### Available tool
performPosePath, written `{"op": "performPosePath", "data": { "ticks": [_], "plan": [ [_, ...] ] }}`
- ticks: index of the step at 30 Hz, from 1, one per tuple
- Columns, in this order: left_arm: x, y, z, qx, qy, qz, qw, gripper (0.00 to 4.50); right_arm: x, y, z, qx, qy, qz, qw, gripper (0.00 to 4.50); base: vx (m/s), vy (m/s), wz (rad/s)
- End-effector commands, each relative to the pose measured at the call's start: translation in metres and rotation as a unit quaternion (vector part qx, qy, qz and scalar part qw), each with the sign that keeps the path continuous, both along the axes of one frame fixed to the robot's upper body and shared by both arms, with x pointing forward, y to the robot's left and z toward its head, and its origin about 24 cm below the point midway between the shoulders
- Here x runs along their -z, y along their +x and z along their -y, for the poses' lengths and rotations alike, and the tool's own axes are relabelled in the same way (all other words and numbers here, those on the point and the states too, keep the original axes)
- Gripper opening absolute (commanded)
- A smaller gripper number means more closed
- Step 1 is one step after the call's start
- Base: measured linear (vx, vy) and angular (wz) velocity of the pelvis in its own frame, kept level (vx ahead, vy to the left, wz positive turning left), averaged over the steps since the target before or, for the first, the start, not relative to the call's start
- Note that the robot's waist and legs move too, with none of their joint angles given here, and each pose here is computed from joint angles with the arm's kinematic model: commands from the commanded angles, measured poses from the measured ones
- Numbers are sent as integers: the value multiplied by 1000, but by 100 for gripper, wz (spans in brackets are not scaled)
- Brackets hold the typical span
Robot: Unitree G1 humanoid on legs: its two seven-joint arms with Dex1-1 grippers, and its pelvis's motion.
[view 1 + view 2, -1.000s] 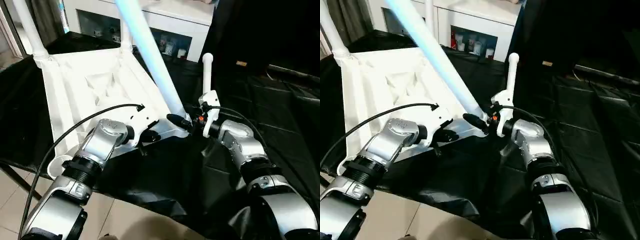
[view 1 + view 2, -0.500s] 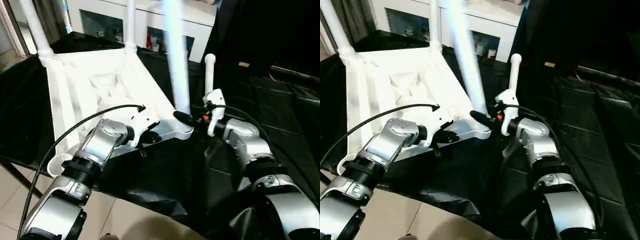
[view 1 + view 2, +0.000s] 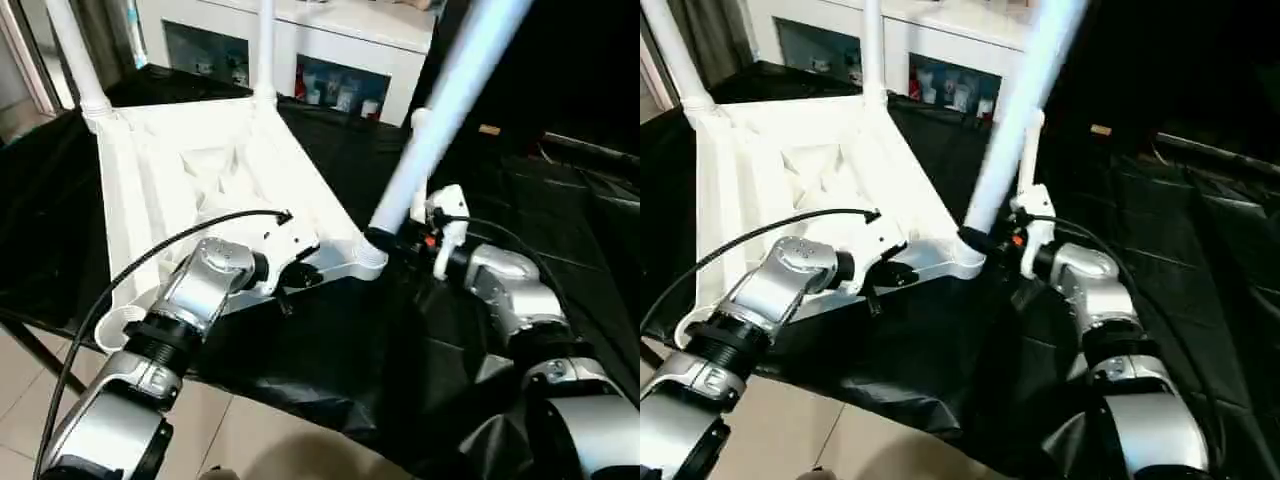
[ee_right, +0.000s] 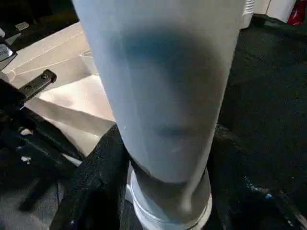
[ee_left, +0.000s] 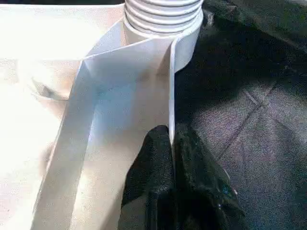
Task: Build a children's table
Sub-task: Insert table leg to table base, then rotate leg to tighten
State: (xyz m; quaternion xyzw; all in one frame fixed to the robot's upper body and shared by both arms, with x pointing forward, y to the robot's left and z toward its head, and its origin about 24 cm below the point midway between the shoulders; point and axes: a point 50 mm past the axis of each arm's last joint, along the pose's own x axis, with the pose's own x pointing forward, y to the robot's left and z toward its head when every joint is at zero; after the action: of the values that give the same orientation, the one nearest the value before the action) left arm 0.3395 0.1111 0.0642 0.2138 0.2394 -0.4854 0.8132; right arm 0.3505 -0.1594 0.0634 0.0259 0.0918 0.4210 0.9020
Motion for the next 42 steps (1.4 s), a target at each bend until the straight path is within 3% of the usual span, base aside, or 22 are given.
{"op": "performPosePath", "data": {
  "ticks": [1, 8, 15, 25, 30, 40, 42],
  "plan": [
    [-12, 5, 5, 15, -17, 27, 999, 0, 12, -6, 9, 3, -13, -32, 999, 196, 0, 0, 0],
    [-13, -6, 9, 92, -23, 13, 995, 0, 18, -8, 6, -29, -53, -58, 996, 194, 0, 0, 0],
    [-16, -19, 12, 180, -25, 6, 983, 0, 11, -9, 3, -97, -67, -69, 991, 193, 0, 0, 0],
    [-17, -21, 10, 202, -17, 3, 979, 0, 12, -16, -1, -201, -117, -115, 966, 193, 0, 0, 0],
    [-16, -21, 9, 200, -16, 4, 980, 0, 12, -14, -4, -200, -112, -116, 966, 193, 0, 0, 0],
    [-15, -21, 7, 196, -11, 1, 981, 0, 32, -29, 0, -198, -110, -139, 964, 193, 0, 0, 0],
    [-14, -19, 8, 183, -15, -2, 983, 0, 35, -26, -2, -165, -109, -135, 971, 193, 0, 0, 0]
  ]
}}
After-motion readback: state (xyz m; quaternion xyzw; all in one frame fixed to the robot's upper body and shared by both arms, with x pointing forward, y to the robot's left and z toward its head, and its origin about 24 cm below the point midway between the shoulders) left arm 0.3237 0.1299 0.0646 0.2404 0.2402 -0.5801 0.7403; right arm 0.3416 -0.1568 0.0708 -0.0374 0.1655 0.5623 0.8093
